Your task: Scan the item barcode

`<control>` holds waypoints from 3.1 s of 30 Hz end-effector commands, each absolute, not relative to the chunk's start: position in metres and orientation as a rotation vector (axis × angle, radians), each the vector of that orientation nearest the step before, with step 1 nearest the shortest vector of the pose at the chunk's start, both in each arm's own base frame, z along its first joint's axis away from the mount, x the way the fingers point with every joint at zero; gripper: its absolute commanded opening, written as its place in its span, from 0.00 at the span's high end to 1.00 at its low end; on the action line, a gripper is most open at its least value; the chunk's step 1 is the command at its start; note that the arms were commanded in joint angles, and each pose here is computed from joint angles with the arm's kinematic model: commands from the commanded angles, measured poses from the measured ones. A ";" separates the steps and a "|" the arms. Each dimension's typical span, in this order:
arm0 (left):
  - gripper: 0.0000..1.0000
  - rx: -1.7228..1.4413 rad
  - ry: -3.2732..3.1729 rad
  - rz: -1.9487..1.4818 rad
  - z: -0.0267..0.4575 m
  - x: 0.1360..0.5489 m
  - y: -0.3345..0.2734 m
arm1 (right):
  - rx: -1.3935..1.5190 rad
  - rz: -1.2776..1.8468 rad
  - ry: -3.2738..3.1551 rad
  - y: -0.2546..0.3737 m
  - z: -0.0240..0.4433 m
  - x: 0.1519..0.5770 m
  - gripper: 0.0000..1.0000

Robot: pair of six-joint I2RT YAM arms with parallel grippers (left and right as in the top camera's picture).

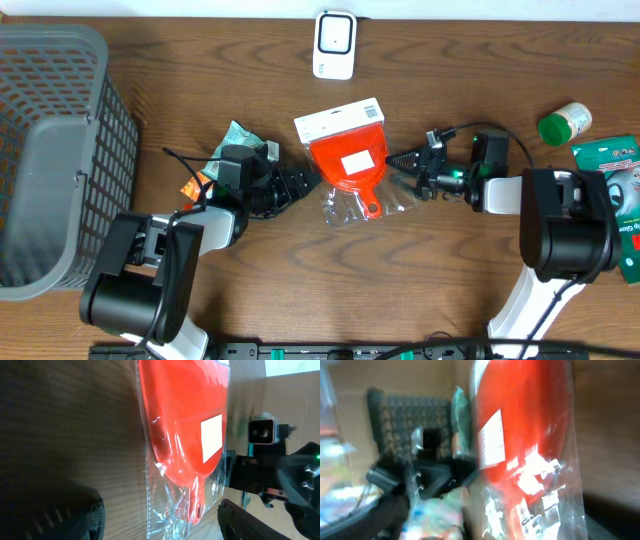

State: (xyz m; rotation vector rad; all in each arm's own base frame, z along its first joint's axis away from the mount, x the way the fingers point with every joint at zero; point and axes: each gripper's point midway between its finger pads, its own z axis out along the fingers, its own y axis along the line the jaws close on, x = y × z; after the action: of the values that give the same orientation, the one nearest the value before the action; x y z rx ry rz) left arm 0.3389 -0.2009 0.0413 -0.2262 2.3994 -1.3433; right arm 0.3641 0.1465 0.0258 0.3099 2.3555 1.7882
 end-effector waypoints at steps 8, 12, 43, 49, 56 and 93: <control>0.27 -0.299 2.463 -1.285 0.017 0.335 -0.195 | 0.534 1.387 2.569 0.122 -0.065 0.352 0.83; 0.27 -0.299 2.463 -1.285 0.017 0.335 -0.195 | 0.535 1.388 2.569 0.122 -0.065 0.352 0.99; 0.22 -0.355 2.454 -1.350 -0.005 0.336 -0.218 | 0.399 1.687 2.455 0.143 -0.028 0.347 0.99; 0.22 -0.370 2.432 -1.400 -0.010 0.338 -0.222 | 0.375 1.702 2.415 0.143 -0.011 0.354 0.99; 0.22 -0.366 2.432 -1.406 -0.010 0.337 -0.222 | 0.319 1.718 2.369 0.145 0.013 0.359 0.99; 0.22 -0.292 2.399 -1.373 -0.006 0.337 -0.241 | 0.247 1.762 2.290 0.147 0.062 0.364 0.99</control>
State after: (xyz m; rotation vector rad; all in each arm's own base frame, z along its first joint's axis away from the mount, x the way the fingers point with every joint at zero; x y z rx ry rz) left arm 0.3481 -0.2559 0.0451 -0.1340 2.2659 -1.4994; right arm 0.3674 0.1430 0.0524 0.2869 2.3036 1.7325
